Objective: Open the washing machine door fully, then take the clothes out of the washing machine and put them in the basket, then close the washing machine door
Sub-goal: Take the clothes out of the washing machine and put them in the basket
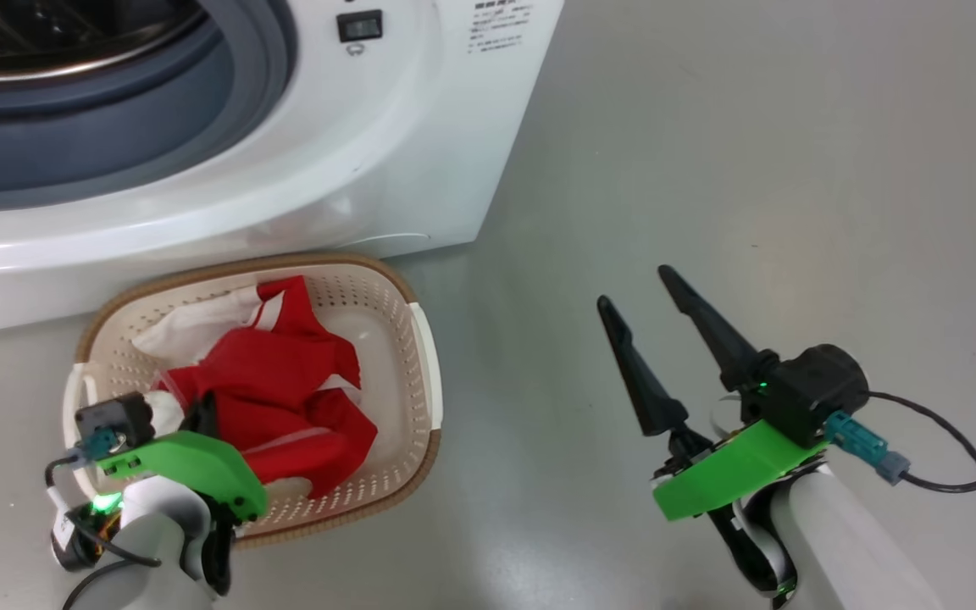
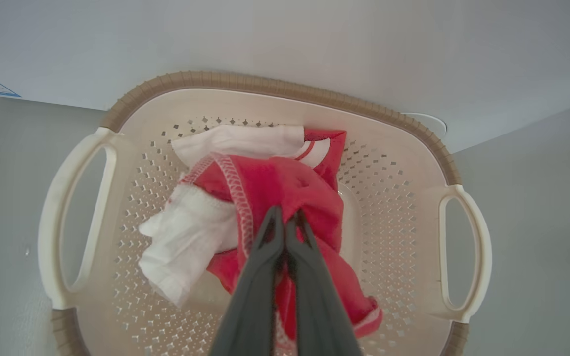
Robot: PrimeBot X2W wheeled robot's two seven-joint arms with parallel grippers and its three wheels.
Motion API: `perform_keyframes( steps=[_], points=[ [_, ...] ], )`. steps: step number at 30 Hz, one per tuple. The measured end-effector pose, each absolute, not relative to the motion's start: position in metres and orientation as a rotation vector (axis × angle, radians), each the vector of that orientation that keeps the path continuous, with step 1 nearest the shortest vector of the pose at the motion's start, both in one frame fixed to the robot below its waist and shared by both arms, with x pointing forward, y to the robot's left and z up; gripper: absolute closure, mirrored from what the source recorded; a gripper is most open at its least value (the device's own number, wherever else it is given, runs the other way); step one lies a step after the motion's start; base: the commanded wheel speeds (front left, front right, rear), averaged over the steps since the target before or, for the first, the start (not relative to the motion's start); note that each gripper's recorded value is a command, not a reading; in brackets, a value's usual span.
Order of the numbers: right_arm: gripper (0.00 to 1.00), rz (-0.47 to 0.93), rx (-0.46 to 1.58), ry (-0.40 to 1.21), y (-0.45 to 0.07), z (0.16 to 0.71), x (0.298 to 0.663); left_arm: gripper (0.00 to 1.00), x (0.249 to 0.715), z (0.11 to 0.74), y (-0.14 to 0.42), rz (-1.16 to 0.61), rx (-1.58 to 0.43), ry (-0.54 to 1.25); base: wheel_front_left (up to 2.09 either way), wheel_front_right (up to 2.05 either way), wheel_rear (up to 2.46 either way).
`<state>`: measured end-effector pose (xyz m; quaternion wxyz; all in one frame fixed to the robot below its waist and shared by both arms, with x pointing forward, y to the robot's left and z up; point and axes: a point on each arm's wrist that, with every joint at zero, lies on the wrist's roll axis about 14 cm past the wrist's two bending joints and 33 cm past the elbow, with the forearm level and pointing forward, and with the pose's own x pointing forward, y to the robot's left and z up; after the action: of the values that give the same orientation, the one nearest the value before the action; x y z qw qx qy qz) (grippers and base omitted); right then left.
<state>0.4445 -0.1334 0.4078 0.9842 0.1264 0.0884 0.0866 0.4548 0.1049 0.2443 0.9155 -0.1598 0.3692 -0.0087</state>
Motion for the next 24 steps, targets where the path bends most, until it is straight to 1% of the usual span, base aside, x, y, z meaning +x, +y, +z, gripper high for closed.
perform_keyframes(
  steps=[9,10,11,12,14,15,16,24],
  points=[
    [0.0,0.173,0.253,0.195,-0.134,0.402,0.443,0.99,0.444,0.223,0.094,-0.047,-0.294,0.858,0.0,0.0,0.0],
    [0.0,0.172,0.252,0.196,-0.135,0.402,0.443,0.87,0.443,0.221,0.094,-0.049,-0.291,0.868,0.0,0.0,0.0],
    [0.0,0.17,0.254,0.197,-0.135,0.402,0.443,0.81,0.441,0.22,0.093,-0.052,-0.289,0.879,0.0,0.0,0.0],
    [0.0,0.168,0.258,0.198,-0.136,0.401,0.443,0.73,0.44,0.219,0.093,-0.055,-0.286,0.883,0.0,0.0,0.0],
    [0.0,0.164,0.266,0.198,-0.136,0.402,0.443,0.5,0.439,0.22,0.092,-0.06,-0.283,0.884,0.0,0.0,0.0],
    [0.0,0.163,0.266,0.197,-0.136,0.402,0.443,0.05,0.439,0.22,0.092,-0.063,-0.281,0.883,0.0,0.0,0.0],
    [0.0,0.163,0.266,0.197,-0.137,0.402,0.443,0.0,0.44,0.221,0.092,-0.066,-0.277,0.881,0.0,0.0,0.0],
    [0.0,0.163,0.267,0.174,-0.137,0.412,0.444,0.0,0.449,0.239,0.095,-0.071,-0.29,0.828,0.0,0.0,0.0]
  ],
)
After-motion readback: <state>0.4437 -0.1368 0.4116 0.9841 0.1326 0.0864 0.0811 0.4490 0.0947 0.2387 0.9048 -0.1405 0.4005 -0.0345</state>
